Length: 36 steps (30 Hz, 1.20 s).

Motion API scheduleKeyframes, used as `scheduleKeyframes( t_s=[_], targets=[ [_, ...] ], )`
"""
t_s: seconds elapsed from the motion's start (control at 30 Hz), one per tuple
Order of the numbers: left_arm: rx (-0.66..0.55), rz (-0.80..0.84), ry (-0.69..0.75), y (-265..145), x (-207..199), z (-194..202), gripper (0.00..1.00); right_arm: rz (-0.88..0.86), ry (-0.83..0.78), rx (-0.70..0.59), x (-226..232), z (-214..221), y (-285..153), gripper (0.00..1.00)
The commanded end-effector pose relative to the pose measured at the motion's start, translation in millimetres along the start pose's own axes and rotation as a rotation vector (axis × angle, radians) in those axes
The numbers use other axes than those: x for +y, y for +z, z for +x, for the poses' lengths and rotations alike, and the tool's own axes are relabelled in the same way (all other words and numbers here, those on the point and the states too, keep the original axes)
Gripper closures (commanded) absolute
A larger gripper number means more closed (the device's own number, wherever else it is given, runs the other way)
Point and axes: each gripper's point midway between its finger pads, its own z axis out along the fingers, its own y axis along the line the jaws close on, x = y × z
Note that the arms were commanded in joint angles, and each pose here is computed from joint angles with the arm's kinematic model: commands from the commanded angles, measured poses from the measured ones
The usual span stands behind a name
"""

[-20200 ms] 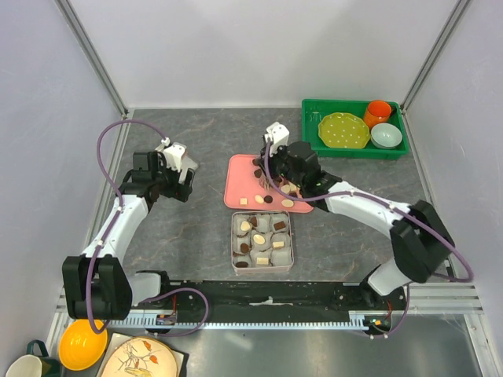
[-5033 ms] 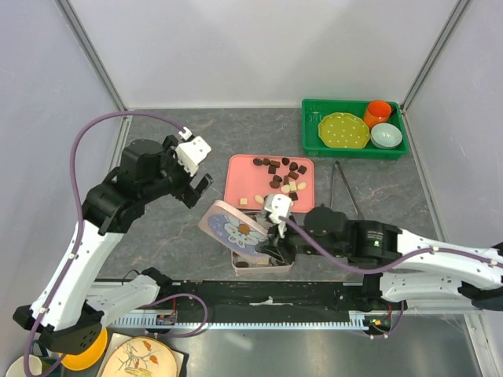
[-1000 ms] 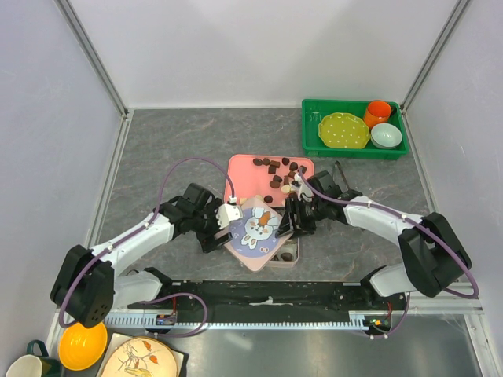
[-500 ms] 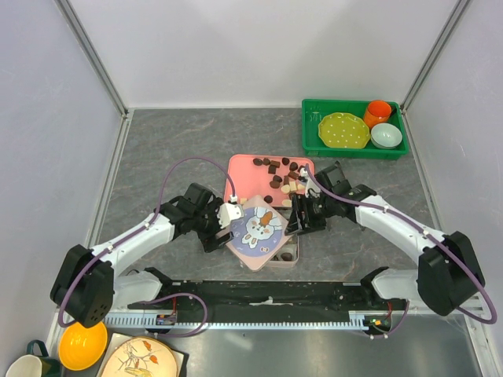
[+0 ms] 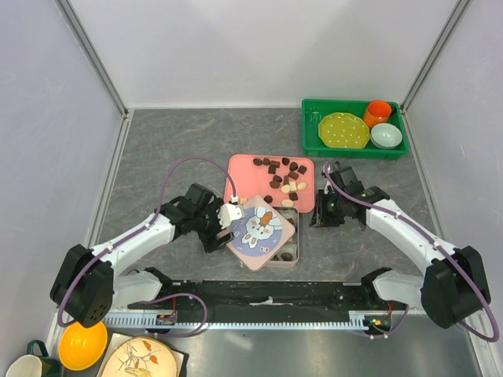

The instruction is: Pack the chocolate

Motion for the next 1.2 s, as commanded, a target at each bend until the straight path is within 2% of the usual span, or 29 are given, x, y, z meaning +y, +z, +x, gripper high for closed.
scheduleKeyframes(
  t_s=[0.0,0.17,0.3,0.6,1.17],
  targets=[
    [-0.047,-0.023,0.003,-4.8,8.0,-20.0,0.08,0.102,0.067,-0.039,-23.3,-6.3,16.8,0.72],
    [-0.043,-0.023,0.006,-4.7,8.5,-20.2,0.08,0.055,0.110,-0.048,-18.2,-12.2,40.4,0.82],
    [-0.038,-0.026,0.012,-4.1,9.5,-19.6,0.08,0.011,0.133,-0.094,-10.4,-29.9,53.0,0.84],
    [-0.036,-0.033,0.024,-4.0,13.8,-23.0,0.08,-0.138,0.207,-0.062,13.5,-36.9,80.6,0.89],
    [-0.018,-0.049,0.060,-2.7,25.0,-32.5,0.09,-0.224,0.171,-0.014,37.7,-34.6,91.1,0.90]
  ],
)
